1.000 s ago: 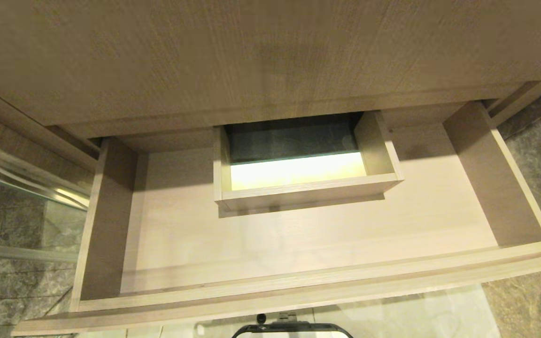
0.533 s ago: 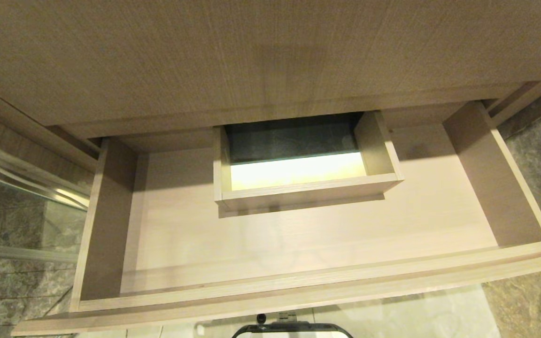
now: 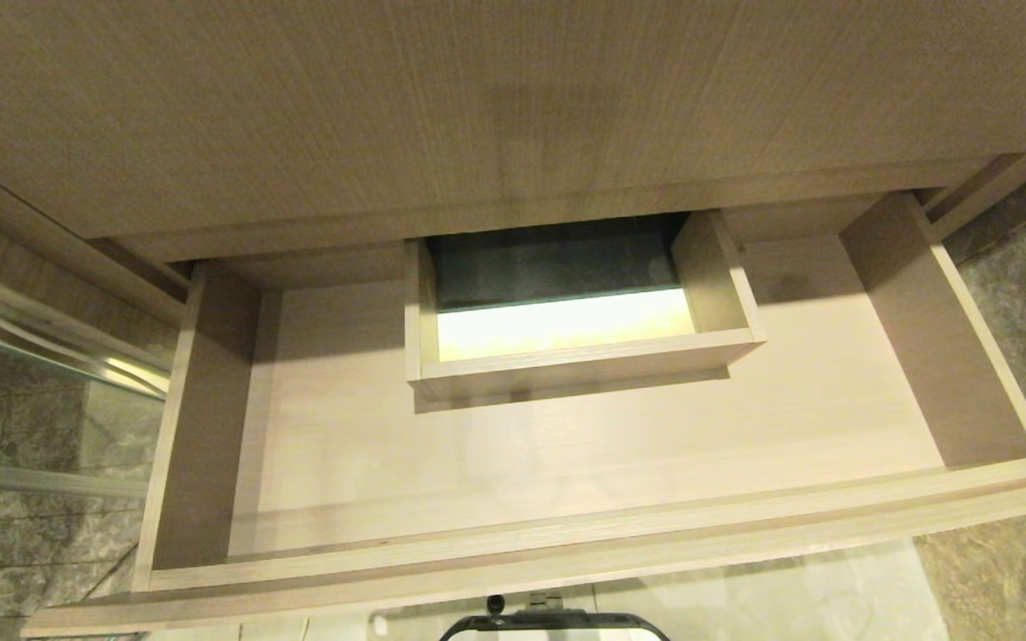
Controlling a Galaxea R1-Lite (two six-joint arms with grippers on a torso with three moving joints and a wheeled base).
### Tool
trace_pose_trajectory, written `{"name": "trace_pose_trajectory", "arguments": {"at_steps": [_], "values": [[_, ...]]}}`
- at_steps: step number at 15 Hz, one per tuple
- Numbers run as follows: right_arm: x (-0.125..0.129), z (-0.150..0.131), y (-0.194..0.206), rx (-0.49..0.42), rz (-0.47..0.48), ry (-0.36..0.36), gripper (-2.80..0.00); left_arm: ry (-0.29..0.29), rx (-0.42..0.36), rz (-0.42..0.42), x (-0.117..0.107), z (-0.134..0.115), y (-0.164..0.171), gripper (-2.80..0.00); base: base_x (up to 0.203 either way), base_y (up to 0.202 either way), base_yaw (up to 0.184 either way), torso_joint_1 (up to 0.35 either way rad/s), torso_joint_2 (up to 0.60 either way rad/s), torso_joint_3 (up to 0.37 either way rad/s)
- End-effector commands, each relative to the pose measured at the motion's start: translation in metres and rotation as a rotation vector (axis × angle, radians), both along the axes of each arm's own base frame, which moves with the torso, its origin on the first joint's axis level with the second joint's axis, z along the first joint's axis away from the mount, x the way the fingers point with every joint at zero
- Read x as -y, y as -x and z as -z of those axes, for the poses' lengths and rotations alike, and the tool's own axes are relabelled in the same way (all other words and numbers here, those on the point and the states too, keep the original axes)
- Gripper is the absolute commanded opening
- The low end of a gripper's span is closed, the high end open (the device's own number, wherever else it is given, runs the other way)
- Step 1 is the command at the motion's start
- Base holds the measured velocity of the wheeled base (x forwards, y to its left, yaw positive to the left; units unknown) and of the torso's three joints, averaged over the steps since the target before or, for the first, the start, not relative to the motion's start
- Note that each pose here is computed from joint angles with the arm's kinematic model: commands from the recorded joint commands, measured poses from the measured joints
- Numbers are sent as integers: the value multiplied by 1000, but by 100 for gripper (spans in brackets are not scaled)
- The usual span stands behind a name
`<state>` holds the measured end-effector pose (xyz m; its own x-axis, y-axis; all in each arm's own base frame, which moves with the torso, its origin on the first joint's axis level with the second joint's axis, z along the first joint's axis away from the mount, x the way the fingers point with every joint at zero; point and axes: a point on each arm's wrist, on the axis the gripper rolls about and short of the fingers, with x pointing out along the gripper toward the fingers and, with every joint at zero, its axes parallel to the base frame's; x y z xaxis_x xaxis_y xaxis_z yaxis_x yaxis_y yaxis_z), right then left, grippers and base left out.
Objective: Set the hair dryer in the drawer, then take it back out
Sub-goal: Pick up the hairdryer
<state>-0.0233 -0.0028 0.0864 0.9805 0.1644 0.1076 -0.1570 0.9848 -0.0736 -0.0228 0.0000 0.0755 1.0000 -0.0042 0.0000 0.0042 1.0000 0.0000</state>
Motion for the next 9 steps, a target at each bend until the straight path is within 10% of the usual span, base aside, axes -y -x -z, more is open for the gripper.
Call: {"name": "trace_pose_trajectory", "arguments": {"at_steps": [1, 9], "values": [[0, 12, 0, -1, -1, -1, -280, 0, 0, 0, 0, 0, 0, -280, 0, 0, 0, 0, 0, 0], [0, 12, 0, 0, 0, 1, -280, 0, -2, 0, 0, 0, 0, -280, 0, 0, 0, 204, -361, -157]]}}
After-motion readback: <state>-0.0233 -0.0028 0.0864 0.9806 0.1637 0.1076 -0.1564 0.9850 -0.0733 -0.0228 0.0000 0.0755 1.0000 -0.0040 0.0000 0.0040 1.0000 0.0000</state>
